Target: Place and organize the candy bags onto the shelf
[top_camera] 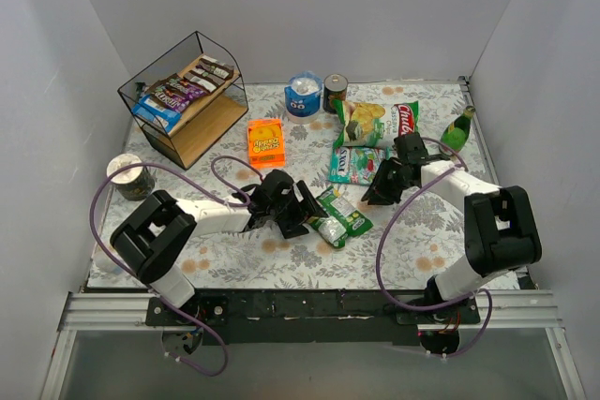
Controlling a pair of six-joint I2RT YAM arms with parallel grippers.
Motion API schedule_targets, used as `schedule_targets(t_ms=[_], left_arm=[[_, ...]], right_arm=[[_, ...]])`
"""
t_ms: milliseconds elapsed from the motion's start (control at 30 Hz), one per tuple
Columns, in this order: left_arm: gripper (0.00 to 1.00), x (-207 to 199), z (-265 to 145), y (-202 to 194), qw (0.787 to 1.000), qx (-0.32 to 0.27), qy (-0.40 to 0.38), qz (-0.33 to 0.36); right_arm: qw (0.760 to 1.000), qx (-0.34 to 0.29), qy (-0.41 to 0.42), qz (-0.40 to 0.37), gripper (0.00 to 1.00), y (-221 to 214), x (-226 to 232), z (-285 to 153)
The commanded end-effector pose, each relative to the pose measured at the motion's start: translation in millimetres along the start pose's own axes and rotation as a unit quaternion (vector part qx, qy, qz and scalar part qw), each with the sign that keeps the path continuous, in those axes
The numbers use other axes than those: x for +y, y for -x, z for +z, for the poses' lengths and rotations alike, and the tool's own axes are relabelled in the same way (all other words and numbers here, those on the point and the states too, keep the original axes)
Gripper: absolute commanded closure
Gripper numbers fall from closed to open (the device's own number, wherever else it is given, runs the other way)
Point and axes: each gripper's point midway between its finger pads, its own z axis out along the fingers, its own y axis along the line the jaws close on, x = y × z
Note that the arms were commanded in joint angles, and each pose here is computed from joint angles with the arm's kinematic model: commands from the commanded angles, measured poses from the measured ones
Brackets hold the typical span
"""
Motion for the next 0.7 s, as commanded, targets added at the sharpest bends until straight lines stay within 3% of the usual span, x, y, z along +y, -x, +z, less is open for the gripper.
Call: schedule_targets(t_ms=[0,300,667], left_arm=[[0.25,10,7,0,1.0,-0.008,0.016,-0.023],[0.28,23,14,-3,0.999,-0.003,0.035,-0.04],[0.31,36,16,-1,0.998,-0.015,0.047,-0.041]], right_arm=[[0.999,0.006,-0.024,-0.034,0.74,10,-13,7],[0.998,0.067,-0.004,-0.016,0.81,-22,-24,24],[0.991,0.132,0.029,-0.008,0.82,-72,-22,25]])
